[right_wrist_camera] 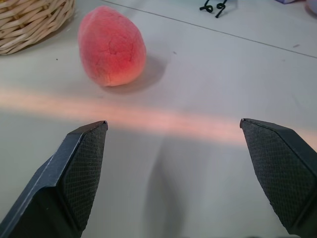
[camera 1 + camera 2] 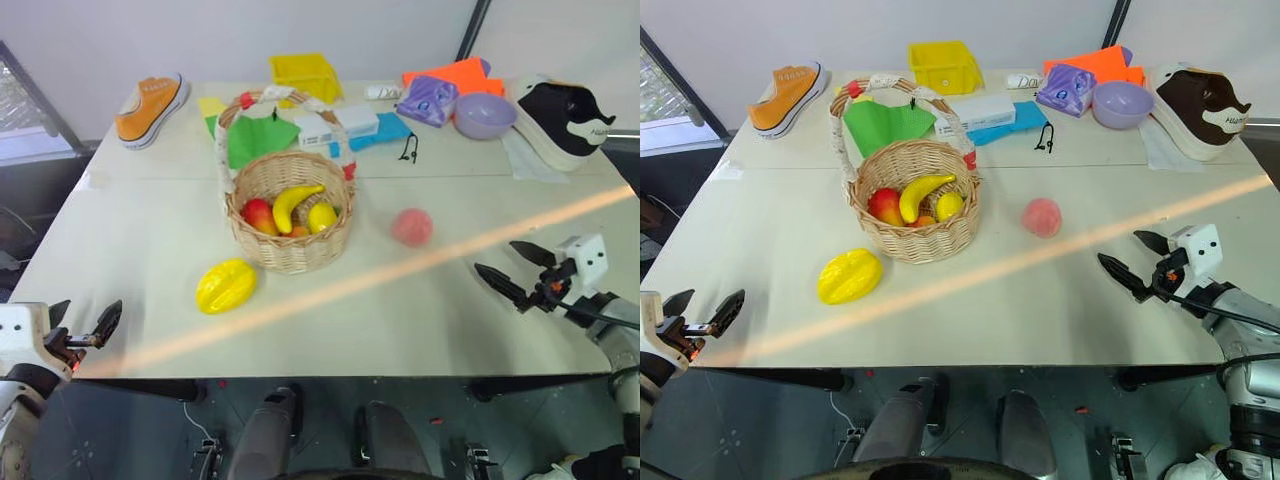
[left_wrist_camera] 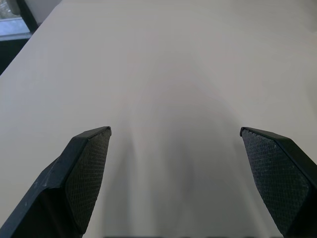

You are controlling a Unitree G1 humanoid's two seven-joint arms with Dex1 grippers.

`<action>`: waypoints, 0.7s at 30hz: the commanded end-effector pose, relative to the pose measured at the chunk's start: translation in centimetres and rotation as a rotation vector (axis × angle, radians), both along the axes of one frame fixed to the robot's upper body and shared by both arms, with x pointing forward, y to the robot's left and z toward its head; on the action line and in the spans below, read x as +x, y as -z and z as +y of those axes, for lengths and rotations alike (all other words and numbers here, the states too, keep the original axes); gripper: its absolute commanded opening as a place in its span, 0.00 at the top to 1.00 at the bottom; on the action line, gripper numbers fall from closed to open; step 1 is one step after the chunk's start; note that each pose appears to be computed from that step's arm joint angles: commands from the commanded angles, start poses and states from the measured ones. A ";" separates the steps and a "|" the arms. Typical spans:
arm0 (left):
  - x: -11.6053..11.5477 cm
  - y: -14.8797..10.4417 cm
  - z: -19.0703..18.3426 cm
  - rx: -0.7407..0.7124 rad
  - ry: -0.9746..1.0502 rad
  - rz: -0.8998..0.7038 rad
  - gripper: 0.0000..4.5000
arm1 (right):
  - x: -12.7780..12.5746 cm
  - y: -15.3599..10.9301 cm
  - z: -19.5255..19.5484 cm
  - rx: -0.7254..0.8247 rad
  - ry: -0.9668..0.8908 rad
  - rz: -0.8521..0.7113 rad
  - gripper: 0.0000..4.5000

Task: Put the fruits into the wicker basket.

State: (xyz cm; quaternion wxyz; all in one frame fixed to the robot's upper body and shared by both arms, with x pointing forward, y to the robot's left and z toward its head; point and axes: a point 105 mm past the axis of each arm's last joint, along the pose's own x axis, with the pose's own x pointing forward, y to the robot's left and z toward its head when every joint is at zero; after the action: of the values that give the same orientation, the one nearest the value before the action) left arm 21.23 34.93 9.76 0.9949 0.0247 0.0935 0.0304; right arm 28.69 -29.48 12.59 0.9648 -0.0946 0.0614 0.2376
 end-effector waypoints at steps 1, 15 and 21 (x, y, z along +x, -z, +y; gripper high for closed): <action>-0.1 -1.4 0.2 0.027 -0.005 -0.041 0.00 | 0.3 -1.4 0.2 -0.026 -0.013 -0.053 0.00; 3.7 -4.8 -8.0 -0.064 0.386 -0.070 0.00 | -0.4 -2.9 5.5 -0.055 -0.245 -0.074 0.00; 4.7 -5.7 -12.6 -0.010 0.620 -0.016 0.00 | -2.5 -3.6 9.7 -0.084 -0.440 -0.053 0.00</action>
State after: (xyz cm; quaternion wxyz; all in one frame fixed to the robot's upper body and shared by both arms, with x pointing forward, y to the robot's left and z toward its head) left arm 26.08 23.54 14.48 0.9656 0.0297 0.0828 -0.2448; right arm 26.92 -21.06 15.10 0.8995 -0.1445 0.0403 0.4104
